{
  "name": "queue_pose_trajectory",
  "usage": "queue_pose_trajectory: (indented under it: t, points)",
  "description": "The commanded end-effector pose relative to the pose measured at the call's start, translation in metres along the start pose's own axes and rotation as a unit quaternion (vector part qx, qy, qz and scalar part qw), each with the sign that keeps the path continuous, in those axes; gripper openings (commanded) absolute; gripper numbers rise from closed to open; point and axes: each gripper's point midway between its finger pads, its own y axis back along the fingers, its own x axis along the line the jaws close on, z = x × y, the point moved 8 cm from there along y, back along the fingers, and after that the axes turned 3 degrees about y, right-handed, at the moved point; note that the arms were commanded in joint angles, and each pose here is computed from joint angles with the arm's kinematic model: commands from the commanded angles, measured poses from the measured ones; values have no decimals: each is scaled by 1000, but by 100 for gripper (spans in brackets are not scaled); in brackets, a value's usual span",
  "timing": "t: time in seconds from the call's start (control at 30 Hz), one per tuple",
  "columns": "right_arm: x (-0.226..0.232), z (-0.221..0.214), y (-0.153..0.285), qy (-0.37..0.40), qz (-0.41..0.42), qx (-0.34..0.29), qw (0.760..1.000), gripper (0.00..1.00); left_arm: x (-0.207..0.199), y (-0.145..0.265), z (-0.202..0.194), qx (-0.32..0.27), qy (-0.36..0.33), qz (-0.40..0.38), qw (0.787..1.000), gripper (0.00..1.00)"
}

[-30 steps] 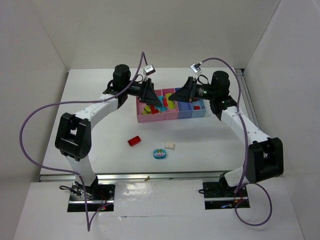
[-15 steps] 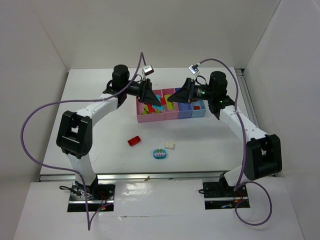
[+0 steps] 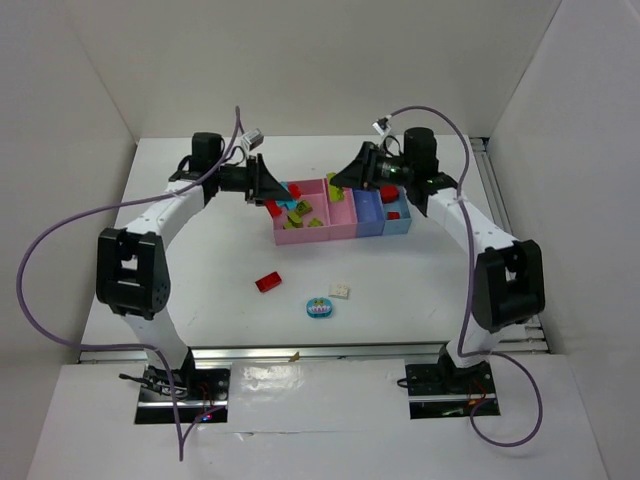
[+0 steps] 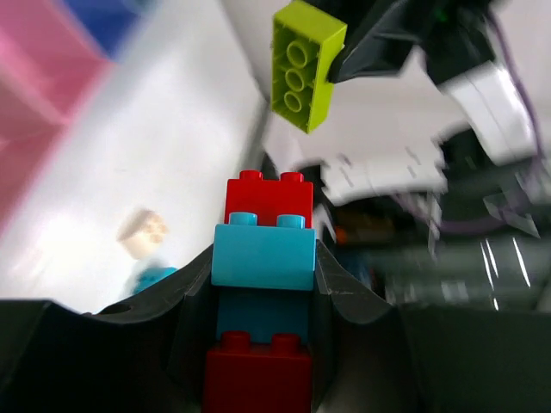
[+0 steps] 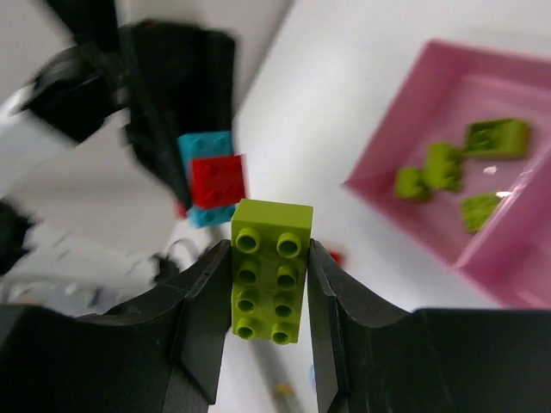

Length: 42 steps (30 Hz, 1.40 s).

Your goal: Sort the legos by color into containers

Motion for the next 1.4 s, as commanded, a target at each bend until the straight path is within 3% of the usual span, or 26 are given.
queue_pose_trajectory:
  t: [0.0,0.13,0.2,0.3,0.37,0.4,0.43,0.5,0.57,0.63,0.67,0.7,0.73,0.8,0.97,1.17,1.37]
  points:
    - [-16,12,-29,31,-125,-11,992,27,-12,27,4,-85,0,124,989,0]
    - [-24,27,-67,48,-173,-16,984,27,-3,52,-1,-125,31,214,968,0]
    - [-47,15,-90,36,-201,17,979,27,-9,61,1,-149,19,249,957,0]
    - [-64,12,-115,42,-222,31,974,27,-20,70,-1,-172,8,274,946,0]
    - [-72,6,-133,43,-224,40,973,33,-18,75,-1,-174,7,283,943,0]
    - [-77,5,-135,40,-231,43,971,38,-16,78,-2,-175,8,287,942,0]
    - [-76,10,-139,42,-230,40,972,54,-15,77,-2,-168,12,277,946,0]
    - [-80,4,-143,41,-239,54,969,72,-17,78,-4,-164,17,265,950,0]
    - [-69,13,-138,52,-239,43,969,81,-15,77,-4,-155,16,256,954,0]
    - [-58,19,-130,63,-240,33,968,79,-21,75,-4,-142,-12,223,964,0]
    - [-46,27,-115,65,-233,23,970,67,-25,74,-3,-133,-29,201,970,0]
    - [-39,32,-108,71,-222,13,972,65,-32,72,-3,-116,-64,161,978,0]
    - [-39,20,-100,61,-194,30,979,64,-33,71,-3,-114,-70,152,979,0]
    - [-12,35,-76,86,-119,0,989,64,-32,65,-2,-90,-84,108,987,0]
    - [23,19,-51,91,30,47,994,68,-32,44,-2,-21,-91,5,996,0]
    - [48,17,-42,109,96,67,987,76,-40,26,-6,28,-134,-62,989,0]
    - [52,14,-60,115,135,99,979,82,-47,10,-8,48,-142,-74,986,0]
